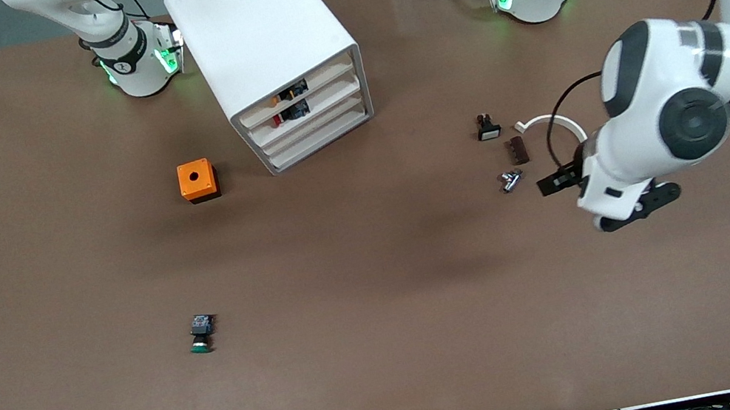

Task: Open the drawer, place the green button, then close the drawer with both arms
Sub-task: 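Reach the left gripper to the cabinet's lower drawer front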

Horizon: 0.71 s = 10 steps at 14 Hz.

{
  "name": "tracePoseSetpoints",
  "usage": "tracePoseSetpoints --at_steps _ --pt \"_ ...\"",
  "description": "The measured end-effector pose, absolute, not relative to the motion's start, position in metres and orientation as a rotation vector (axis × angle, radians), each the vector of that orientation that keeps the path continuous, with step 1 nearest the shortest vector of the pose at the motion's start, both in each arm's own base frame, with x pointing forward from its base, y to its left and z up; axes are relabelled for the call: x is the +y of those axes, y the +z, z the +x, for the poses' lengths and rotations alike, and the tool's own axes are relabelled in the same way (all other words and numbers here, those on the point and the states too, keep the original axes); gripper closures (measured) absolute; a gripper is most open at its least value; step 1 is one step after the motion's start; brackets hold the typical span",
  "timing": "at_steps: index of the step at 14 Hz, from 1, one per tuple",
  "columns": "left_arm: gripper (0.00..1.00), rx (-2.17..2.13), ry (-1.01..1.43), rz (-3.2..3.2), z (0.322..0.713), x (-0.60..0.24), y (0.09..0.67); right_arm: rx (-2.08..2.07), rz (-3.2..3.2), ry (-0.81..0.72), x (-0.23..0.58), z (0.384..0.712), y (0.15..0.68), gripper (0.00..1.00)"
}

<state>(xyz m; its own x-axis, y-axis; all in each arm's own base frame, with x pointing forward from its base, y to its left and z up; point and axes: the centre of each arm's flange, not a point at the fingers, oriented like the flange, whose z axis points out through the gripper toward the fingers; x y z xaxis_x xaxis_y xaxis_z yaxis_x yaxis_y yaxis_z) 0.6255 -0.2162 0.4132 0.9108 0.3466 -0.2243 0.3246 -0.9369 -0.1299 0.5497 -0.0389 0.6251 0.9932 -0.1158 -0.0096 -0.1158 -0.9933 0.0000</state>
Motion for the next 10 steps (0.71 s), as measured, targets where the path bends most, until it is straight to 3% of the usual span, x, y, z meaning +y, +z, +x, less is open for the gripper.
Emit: tracePoseSetpoints --at_steps 10 --pt "0.0 -1.213 0.483 -2.647 0.576 -0.372 0.31 0.183 -3.135 0.032 -0.039 0.549 0.624 0.0"
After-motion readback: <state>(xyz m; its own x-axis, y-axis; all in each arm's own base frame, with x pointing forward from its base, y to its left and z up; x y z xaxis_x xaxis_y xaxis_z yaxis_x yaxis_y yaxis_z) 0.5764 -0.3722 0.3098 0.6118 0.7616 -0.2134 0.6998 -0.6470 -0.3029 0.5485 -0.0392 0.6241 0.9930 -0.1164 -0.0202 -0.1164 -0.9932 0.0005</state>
